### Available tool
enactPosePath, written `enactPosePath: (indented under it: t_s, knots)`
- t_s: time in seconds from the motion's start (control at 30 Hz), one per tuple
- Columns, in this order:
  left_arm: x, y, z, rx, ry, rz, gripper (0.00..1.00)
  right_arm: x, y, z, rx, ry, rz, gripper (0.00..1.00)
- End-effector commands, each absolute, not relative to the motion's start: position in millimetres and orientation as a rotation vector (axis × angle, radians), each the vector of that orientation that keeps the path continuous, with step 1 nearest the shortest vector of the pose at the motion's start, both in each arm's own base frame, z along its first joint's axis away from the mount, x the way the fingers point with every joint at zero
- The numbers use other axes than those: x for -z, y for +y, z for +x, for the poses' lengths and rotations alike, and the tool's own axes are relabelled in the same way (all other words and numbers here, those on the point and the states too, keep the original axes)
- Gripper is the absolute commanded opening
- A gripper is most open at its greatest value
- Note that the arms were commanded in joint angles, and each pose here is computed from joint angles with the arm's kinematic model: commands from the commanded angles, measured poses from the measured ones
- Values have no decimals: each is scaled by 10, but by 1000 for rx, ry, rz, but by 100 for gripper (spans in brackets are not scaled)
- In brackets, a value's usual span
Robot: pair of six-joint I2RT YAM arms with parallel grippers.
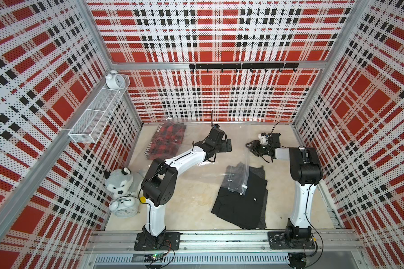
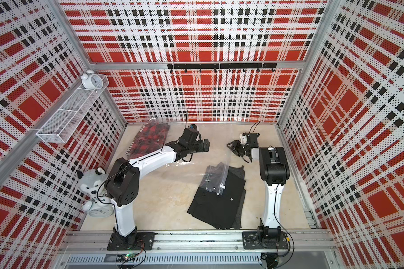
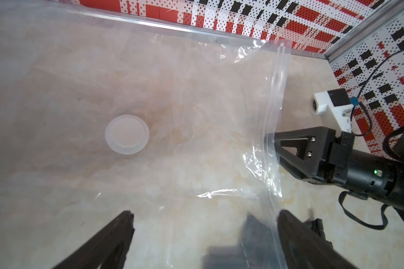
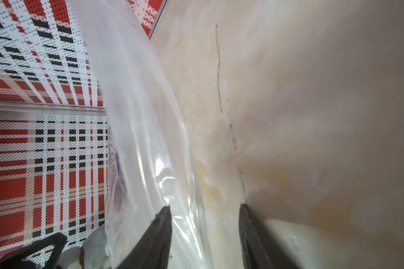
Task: Place the folded shirt into the vacuum bag
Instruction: Open the vacuum bag at the center of the board.
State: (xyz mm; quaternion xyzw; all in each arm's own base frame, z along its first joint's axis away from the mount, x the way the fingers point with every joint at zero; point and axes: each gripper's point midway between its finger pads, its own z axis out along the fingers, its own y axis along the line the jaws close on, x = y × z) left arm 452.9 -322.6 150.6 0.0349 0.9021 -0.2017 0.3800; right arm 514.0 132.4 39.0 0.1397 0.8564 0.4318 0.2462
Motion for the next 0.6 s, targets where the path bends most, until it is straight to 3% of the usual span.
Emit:
enactPosePath:
  t_s: [0.0, 0.2, 0.27, 0.33, 0.43, 0.57]
  knots:
    - [-1520, -3466, 4457, 530, 2292, 156, 98, 90, 1424, 4675, -1168, 2524, 447, 58]
    - [-1420, -3672, 4371, 524, 2313, 207, 98, -145, 1572, 4779, -1315, 2458, 405, 64]
    - [-1367, -3716, 4353, 505, 2325, 221, 98, -60, 1475, 4822, -1187, 2526, 419, 62]
    - [-1336, -3756, 4342, 490, 2330, 228, 99, 38, 1328, 4846, -1022, 2594, 434, 54]
    - [-1293, -3842, 4341, 501, 2336, 233, 98, 51, 1339, 4843, -1039, 2597, 428, 28]
    - [-1259, -3951, 4388, 558, 2348, 221, 98, -168, 1522, 4842, -1213, 2488, 385, 15]
